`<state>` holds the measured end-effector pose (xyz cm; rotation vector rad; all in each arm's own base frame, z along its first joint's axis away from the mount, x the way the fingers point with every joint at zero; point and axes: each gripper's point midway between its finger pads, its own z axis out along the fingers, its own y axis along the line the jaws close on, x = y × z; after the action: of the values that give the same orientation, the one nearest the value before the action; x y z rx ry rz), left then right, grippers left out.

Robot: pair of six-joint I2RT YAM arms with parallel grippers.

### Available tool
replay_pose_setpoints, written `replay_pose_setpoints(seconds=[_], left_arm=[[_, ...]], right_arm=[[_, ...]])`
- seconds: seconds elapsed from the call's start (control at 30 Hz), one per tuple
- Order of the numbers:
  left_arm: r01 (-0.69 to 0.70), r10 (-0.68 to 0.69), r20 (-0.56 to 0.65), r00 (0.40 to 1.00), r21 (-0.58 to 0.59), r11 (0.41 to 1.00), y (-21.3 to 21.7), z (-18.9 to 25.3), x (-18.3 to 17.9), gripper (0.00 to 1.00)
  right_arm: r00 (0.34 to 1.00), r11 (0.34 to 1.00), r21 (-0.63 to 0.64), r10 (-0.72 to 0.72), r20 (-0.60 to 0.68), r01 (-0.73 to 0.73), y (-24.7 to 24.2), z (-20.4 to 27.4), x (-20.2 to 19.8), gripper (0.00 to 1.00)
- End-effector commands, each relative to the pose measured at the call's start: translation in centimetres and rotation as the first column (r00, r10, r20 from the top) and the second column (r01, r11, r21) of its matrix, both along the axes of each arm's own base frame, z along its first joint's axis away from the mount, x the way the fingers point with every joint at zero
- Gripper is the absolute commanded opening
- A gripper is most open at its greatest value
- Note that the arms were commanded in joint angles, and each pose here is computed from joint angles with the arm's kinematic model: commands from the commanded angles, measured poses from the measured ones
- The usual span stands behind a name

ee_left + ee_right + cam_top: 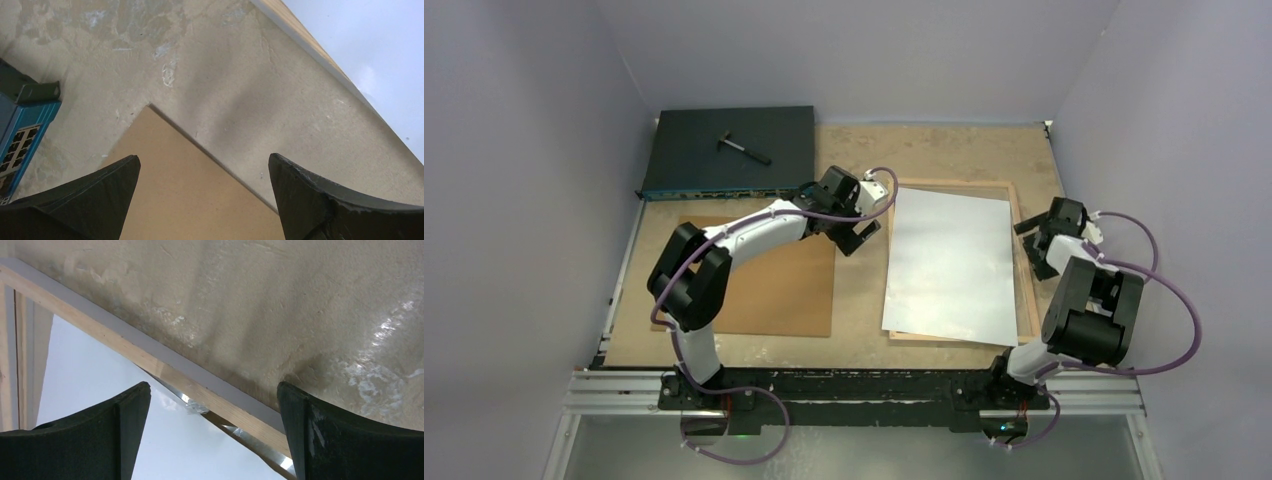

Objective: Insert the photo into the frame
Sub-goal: Move the photo frame to the center of the board.

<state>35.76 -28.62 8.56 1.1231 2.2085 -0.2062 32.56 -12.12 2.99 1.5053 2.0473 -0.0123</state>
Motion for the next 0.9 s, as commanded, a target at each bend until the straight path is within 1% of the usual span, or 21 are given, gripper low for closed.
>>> replay_pose_setpoints(seconds=[0.0, 0.17, 0.33, 0.43, 0.63, 0.8, 0.87], left_arm=[[-0.03, 0.029, -0.013, 0.999, -0.037, 0.999, 0.1, 0.4, 0.7, 1.0], [-0.058, 0.058, -0.029, 0.998, 0.0, 0.998, 0.9, -2.1, 0.5, 1.0], [-0.071, 0.072, -0.064, 0.995, 0.021, 0.997, 1.0, -4.9, 0.3, 0.99], [-0.088, 0.09, -0.039, 0.995, 0.047, 0.995, 1.5, -5.6, 0.8, 0.99], [-0.125, 0.127, -0.022, 0.992, 0.061, 0.99, 2.4, -6.2, 2.0, 0.99], [-0.144, 0.145, -0.035, 0.989, 0.016, 0.989, 2.7, -5.1, 3.0, 0.99], [-0.14, 0.14, -0.037, 0.989, -0.003, 0.99, 2.2, -4.6, 3.1, 0.99]], right_arm=[[0.999, 0.998, 0.054, 0.043, 0.025, -0.045, 1.7, -1.5, -0.4, 0.99], [0.994, 0.985, 0.138, 0.097, 0.055, -0.104, 5.2, -2.2, -0.6, 0.99], [0.98, 0.963, 0.187, 0.18, 0.08, -0.192, 10.4, -1.9, 0.3, 0.99], [0.975, 0.953, 0.209, 0.205, 0.09, -0.22, 12.6, -1.7, 0.4, 0.99], [0.967, 0.943, 0.22, 0.232, 0.102, -0.25, 14.4, -1.4, 0.9, 0.99], [0.962, 0.94, 0.218, 0.242, 0.124, -0.264, 14.7, -0.7, 1.4, 0.99], [0.956, 0.934, 0.22, 0.249, 0.156, -0.28, 15.0, -0.1, 2.1, 0.99]])
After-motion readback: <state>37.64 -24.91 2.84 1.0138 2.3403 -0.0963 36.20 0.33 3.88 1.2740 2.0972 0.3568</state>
